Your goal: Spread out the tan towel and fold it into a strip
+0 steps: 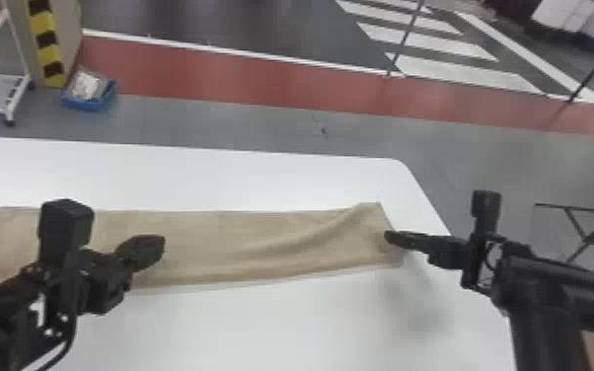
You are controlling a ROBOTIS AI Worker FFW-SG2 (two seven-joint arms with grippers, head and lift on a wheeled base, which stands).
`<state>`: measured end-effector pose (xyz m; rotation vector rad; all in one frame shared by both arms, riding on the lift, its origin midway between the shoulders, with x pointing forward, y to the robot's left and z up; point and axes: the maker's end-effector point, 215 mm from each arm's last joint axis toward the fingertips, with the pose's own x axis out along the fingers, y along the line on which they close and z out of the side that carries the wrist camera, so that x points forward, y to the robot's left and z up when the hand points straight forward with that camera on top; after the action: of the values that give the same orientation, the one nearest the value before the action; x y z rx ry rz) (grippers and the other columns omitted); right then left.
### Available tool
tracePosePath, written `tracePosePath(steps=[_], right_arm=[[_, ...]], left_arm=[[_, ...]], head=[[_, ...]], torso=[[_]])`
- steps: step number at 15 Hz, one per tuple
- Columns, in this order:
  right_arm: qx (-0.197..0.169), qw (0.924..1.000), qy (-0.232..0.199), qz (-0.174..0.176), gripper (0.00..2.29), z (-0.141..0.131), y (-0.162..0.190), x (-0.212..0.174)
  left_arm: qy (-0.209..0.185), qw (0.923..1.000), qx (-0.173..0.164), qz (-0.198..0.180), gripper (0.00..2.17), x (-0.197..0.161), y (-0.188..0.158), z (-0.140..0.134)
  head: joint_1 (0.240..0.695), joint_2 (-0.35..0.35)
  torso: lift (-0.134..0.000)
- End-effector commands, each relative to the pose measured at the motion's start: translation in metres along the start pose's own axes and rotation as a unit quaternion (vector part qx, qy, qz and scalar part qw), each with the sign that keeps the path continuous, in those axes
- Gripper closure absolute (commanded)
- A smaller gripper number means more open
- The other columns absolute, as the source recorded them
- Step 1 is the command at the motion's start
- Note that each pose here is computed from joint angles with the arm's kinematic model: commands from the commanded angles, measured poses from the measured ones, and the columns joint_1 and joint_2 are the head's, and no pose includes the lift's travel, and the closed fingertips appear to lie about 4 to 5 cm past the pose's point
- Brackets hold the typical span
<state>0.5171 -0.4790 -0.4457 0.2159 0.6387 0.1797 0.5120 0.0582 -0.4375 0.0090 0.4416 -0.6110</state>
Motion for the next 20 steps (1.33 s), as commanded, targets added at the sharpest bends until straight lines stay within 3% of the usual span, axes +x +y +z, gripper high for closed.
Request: tracePosePath(steps=[1,4,6,7,13,20], right_arm=[[0.0,1.0,-0.004,0.006,0.58,0.007,0.005,0.006],[0.0,0.9999,-0.005,0.009,0.6,0.012,0.009,0.011],[0.001,0.9999,-0.006,0.01,1.14,0.014,0.01,0.011],[0.002,0.9999,-0.007,0.01,1.19,0.015,0.008,0.009],[0.013,0.9998,-0.012,0.012,1.21,0.013,-0.002,-0.012],[0.005,0.9998,-0.018,0.008,1.21,0.017,-0.018,-0.04]], left_arm=[[-0.002,1.0,0.001,0.001,1.59,0.005,-0.001,0.0],[-0.009,0.9999,0.005,0.004,1.59,0.012,-0.001,0.002],[-0.002,0.9999,0.01,0.004,1.59,0.02,-0.001,-0.001],[0.0,0.9999,0.009,0.005,1.59,0.021,0.0,-0.003],[0.019,0.9988,0.036,0.025,1.59,0.025,0.006,-0.013],[0.028,0.9984,0.039,0.031,1.59,0.027,0.002,-0.018]], head=[[0.695,-0.35],[0.695,-0.35],[0.695,-0.35],[0.695,-0.35],[0.695,-0.35],[0.695,-0.35]], torso=[[-0.124],[-0.124],[-0.124],[-0.124],[-0.124],[-0.124]])
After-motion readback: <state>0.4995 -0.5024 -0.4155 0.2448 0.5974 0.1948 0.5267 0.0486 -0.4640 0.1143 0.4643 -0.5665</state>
